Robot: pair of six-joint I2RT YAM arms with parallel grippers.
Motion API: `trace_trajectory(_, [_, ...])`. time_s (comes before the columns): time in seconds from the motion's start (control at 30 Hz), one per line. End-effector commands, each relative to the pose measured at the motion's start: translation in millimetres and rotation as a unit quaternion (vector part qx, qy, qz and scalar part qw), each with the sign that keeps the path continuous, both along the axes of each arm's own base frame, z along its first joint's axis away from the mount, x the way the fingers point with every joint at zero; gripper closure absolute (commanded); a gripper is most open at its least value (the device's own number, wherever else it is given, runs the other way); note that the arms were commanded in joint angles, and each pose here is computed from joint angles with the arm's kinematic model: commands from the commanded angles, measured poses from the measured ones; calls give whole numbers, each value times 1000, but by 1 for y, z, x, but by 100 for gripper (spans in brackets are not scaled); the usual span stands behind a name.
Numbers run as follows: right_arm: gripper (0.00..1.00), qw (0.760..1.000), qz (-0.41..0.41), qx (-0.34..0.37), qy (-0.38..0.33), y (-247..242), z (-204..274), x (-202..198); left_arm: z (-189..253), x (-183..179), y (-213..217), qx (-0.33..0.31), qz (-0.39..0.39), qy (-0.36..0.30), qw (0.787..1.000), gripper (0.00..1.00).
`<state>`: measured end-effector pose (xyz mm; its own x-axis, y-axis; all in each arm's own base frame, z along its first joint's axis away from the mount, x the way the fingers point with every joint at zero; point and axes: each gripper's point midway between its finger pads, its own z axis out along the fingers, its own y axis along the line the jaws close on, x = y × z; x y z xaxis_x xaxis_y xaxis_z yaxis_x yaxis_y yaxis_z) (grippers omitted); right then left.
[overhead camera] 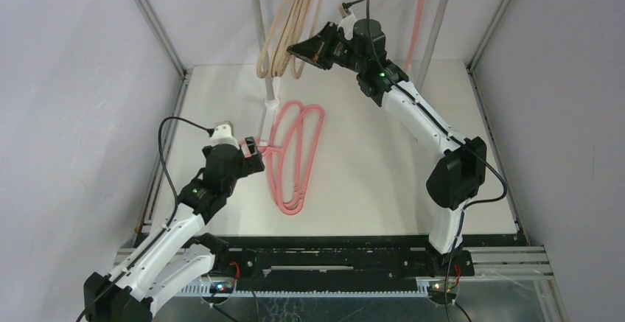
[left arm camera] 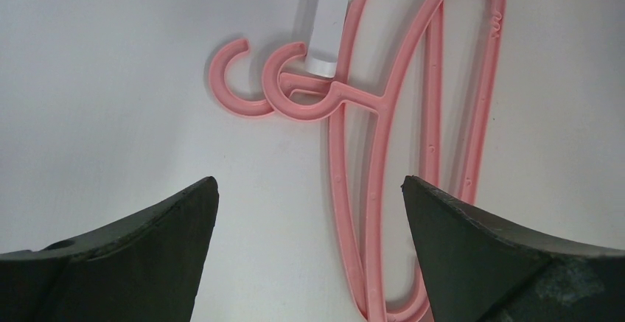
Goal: Organize the hangers
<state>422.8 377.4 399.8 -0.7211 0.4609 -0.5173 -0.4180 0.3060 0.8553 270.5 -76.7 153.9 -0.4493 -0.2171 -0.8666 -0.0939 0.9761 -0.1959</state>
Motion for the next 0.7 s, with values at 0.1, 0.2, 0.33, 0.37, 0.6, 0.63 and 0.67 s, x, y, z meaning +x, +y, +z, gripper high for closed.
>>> trace_trajectory(0.1, [72,998,10,-53,28,-7,-22,-14,6,4,0,5,2,-13,1000,0])
trace_trajectory(0.2, [29,997,-29,-73,2,-25,-16,-21,6,5,1,8,5,-11,1000,1])
trace_trajectory(0.33, [2,993,-61,-95,-31,-49,-12,-36,3,5,1,7,7,-8,1000,0])
trace_trajectory(0.37, [0,992,-67,-99,-34,-54,-13,-40,3,5,1,6,7,-8,1000,0])
trace_trajectory(0.6, [0,983,-94,-145,-56,-95,-40,-84,-2,6,2,15,11,2,1000,1])
trace_trajectory(0.63, [0,982,-91,-157,-57,-98,-46,-92,-3,7,3,16,13,3,1000,0])
trace_trajectory(0.67, [0,980,-87,-172,-54,-101,-56,-100,-2,7,3,16,13,3,1000,0])
